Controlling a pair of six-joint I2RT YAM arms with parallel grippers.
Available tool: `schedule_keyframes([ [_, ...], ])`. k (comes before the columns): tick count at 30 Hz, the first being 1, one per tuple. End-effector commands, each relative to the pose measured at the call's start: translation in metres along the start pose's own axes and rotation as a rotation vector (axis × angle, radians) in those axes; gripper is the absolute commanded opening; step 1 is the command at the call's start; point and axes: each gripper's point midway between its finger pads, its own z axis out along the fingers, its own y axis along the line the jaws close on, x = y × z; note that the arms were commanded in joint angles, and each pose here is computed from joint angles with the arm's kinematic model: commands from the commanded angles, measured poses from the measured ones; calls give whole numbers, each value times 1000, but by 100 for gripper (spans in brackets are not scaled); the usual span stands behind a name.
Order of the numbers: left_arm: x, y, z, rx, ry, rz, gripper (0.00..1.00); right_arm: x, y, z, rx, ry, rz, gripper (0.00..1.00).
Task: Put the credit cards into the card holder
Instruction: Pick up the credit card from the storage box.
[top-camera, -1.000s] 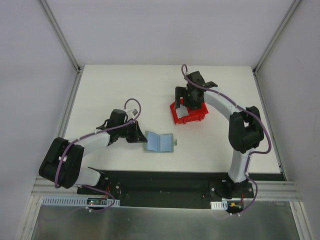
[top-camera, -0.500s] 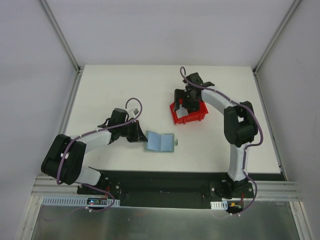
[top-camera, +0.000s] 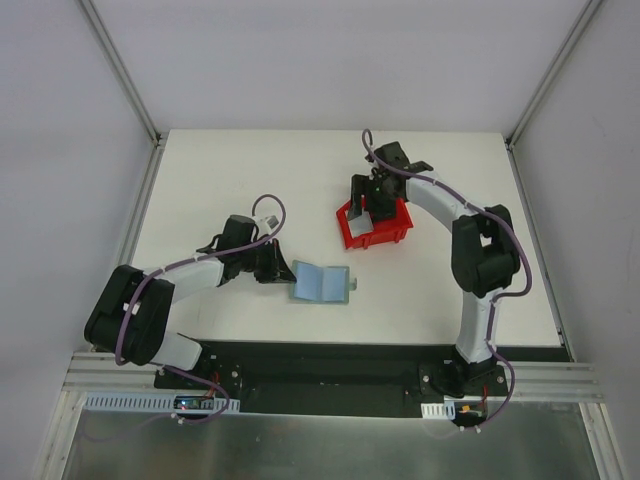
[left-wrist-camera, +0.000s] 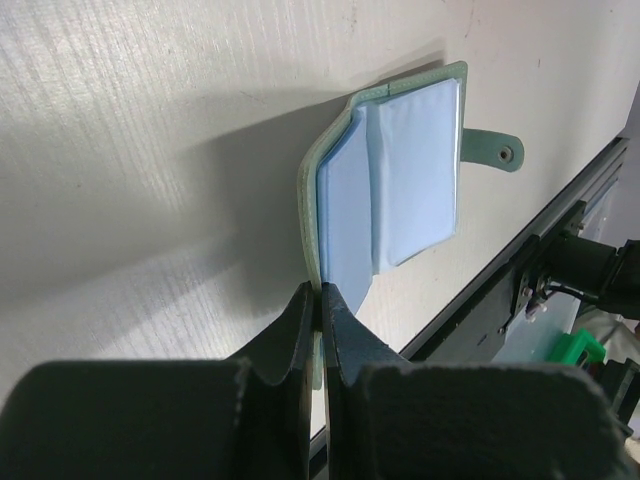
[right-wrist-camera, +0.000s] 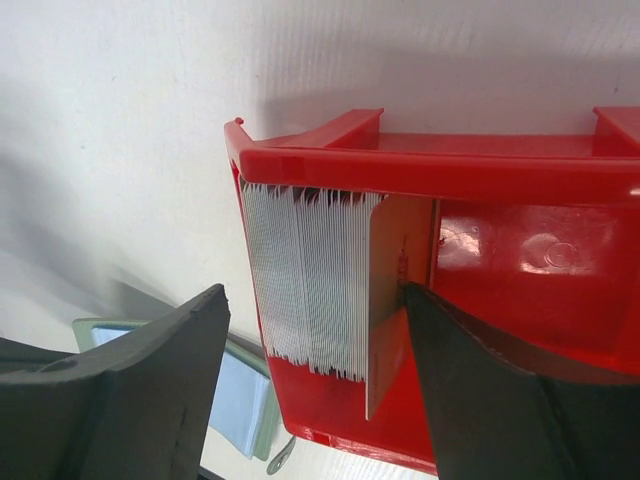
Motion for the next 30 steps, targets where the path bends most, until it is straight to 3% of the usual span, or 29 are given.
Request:
schedule_keyframes([
  [1,-8,-10,0,36,3,33,0,-15,15,-27,-46,-65,-20,72],
  [11,-9,-9,2,36,7,32,0,-17,10,-28,-27,-73,-7,57],
  [17,-8,-8,4,39,20,28,0,-22,6,-32,-22,-86,8,35],
  [21,-7,-8,4,42,21,29,0,-22,6,-32,-28,-86,10,31],
  [26,-5,-7,4,40,26,24,0,-22,4,-32,-29,-77,14,14],
  [30,-5,-7,5,41,27,24,0,-24,2,-33,-21,-78,16,10],
])
